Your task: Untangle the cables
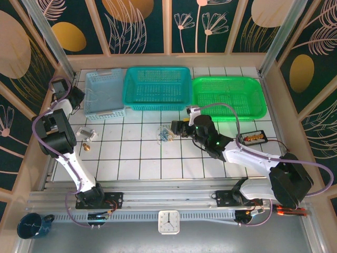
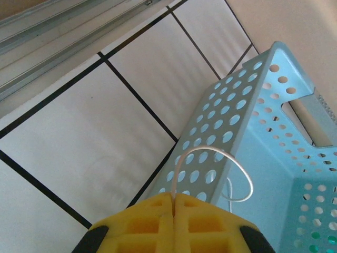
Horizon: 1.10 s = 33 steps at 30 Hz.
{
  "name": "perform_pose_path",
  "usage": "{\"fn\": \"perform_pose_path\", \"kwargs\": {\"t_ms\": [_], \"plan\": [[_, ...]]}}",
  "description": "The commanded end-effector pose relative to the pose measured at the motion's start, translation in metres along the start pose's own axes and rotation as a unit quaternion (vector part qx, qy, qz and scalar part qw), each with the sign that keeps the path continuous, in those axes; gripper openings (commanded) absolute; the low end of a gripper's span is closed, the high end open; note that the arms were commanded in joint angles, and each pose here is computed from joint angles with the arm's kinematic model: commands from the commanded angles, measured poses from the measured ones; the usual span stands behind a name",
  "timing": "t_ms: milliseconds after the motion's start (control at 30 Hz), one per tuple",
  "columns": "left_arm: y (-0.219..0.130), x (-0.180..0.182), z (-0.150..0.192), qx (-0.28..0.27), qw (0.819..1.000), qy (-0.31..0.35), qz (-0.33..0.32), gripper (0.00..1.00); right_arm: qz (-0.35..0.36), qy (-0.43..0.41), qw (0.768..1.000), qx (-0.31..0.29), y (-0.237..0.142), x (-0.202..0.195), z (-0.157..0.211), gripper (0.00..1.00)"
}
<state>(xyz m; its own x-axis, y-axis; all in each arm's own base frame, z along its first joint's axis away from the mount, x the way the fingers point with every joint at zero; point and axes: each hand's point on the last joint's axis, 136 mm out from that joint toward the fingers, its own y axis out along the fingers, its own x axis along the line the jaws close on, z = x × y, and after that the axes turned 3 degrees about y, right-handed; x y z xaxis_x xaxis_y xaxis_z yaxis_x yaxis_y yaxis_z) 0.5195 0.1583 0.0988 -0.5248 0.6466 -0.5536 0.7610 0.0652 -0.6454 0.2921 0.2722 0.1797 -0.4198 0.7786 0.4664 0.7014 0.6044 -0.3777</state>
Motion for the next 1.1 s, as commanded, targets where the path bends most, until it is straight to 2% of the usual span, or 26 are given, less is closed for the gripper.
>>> {"fn": "perform_pose_path", "kwargs": {"t_ms": [0, 300, 433, 533, 633, 867, 900, 1000, 1067], "plan": [[-0.007, -0.016, -0.016, -0.011, 1.0, 0.004, 0.027, 0.0, 0.007, -0.003, 1.0, -0.015, -0.001, -0.002, -0.01, 0.67], [-0.026, -0.083, -0.02, 0.004, 0.989, -0.006, 0.15, 0.0, 0.0, -0.005, 1.0, -0.007, 0.006, 0.001, -0.008, 0.66], [-0.026, -0.114, -0.005, 0.017, 0.984, 0.019, 0.174, 0.0, -0.001, -0.004, 1.0, -0.004, 0.009, 0.002, -0.008, 0.67], [-0.019, -0.125, 0.011, 0.023, 0.985, 0.036, 0.169, 0.0, -0.002, -0.002, 1.0, -0.005, 0.009, 0.003, -0.009, 0.67], [-0.007, -0.117, 0.027, 0.029, 0.989, 0.051, 0.139, 0.0, -0.002, 0.001, 1.0, -0.003, 0.008, 0.003, -0.009, 0.66], [0.004, -0.066, 0.051, 0.021, 0.996, 0.076, 0.042, 0.0, -0.006, 0.007, 1.0, -0.005, 0.005, 0.006, -0.011, 0.67], [0.002, -0.062, 0.053, 0.02, 0.996, 0.08, 0.036, 0.05, -0.008, 0.007, 1.0, -0.006, 0.005, 0.007, -0.013, 0.67], [-0.003, -0.063, 0.055, 0.02, 0.995, 0.084, 0.043, 0.33, -0.014, 0.008, 1.0, -0.006, 0.005, 0.011, -0.015, 0.67], [-0.008, -0.069, 0.053, 0.019, 0.995, 0.087, 0.053, 0.47, -0.017, 0.009, 1.0, -0.004, 0.006, 0.013, -0.015, 0.67]]}}
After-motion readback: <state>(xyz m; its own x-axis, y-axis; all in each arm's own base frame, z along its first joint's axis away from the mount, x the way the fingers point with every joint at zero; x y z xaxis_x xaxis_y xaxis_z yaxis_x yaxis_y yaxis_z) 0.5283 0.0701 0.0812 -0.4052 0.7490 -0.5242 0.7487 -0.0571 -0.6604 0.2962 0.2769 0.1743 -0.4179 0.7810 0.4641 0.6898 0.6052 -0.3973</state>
